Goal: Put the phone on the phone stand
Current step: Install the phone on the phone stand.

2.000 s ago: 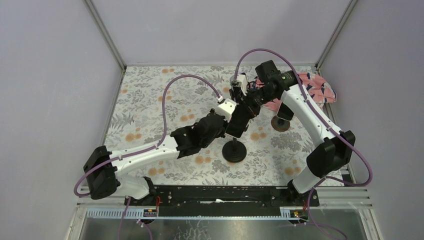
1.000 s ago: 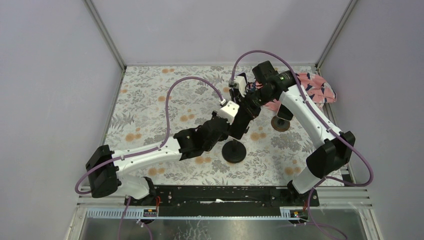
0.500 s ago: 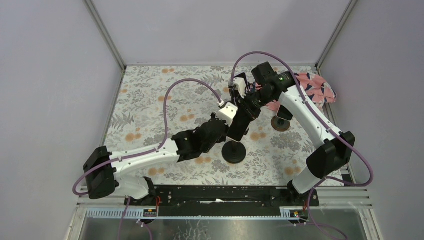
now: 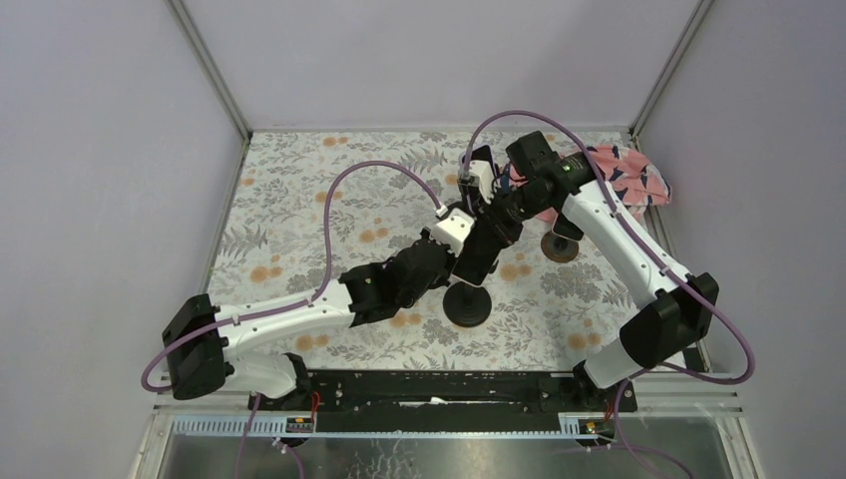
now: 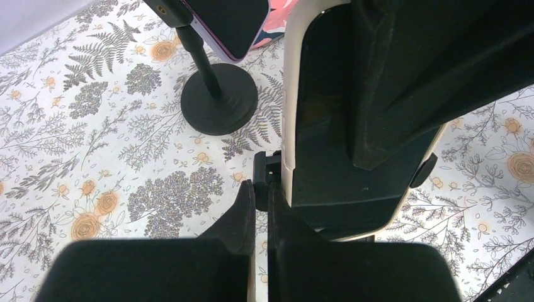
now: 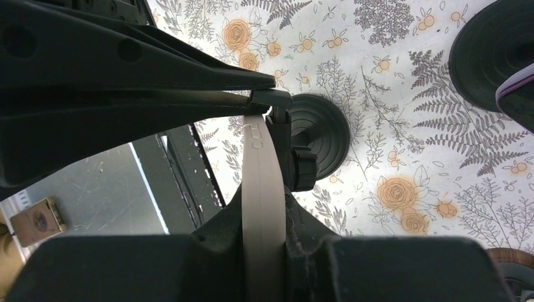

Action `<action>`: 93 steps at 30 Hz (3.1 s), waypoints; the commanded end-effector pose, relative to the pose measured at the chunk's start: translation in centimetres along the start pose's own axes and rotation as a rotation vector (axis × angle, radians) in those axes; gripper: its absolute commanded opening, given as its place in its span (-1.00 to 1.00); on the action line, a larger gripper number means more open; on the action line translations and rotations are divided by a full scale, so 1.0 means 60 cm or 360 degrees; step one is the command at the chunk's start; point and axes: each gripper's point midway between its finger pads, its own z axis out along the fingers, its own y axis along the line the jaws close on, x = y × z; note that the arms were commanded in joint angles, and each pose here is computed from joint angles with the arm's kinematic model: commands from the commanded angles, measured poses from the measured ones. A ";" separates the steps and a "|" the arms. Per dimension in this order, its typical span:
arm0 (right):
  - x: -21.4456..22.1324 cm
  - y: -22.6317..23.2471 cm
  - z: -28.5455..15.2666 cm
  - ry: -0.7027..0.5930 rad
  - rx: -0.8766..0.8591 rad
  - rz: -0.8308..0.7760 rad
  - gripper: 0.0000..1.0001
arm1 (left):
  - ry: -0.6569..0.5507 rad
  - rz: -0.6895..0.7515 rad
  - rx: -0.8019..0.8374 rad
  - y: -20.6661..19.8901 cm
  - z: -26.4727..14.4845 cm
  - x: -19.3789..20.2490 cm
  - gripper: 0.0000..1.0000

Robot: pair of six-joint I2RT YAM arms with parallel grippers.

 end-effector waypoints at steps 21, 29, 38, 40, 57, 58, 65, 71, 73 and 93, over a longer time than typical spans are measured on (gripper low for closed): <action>0.184 -0.240 -0.055 0.0933 0.0894 -0.0137 -1.00 | 0.0089 0.0184 -0.0265 0.084 -0.044 0.019 -1.00; 0.201 -0.247 -0.058 0.0978 0.0892 -0.0083 -1.00 | 0.0077 0.0189 -0.0309 0.095 -0.051 0.018 -1.00; 0.209 -0.253 -0.059 0.1010 0.0897 -0.0044 -1.00 | 0.0080 0.0167 -0.0351 0.102 -0.056 0.013 -1.00; 0.210 -0.254 -0.060 0.1012 0.0900 -0.0043 -1.00 | 0.0077 0.0165 -0.0338 0.101 -0.058 0.011 -1.00; 0.227 -0.261 -0.062 0.1065 0.0895 0.0038 -1.00 | 0.0052 0.0183 -0.0257 0.093 -0.069 -0.003 -1.00; 0.229 -0.261 -0.063 0.1071 0.0895 0.0042 -1.00 | 0.0058 0.0184 -0.0254 0.092 -0.068 -0.001 -1.00; 0.236 -0.263 -0.063 0.1093 0.0891 0.0072 -1.00 | 0.0054 0.0176 -0.0227 0.083 -0.069 -0.011 -1.00; 0.233 -0.263 -0.062 0.1092 0.0885 0.0097 -1.00 | 0.0071 0.0178 -0.0339 0.079 -0.076 -0.020 -1.00; 0.231 -0.262 -0.063 0.1086 0.0881 0.0102 -1.00 | 0.0065 0.0171 -0.0373 0.077 -0.078 -0.022 -1.00; 0.228 -0.259 -0.058 0.1079 0.0855 0.0133 -1.00 | 0.0066 0.0235 -0.0760 0.070 -0.089 -0.017 -1.00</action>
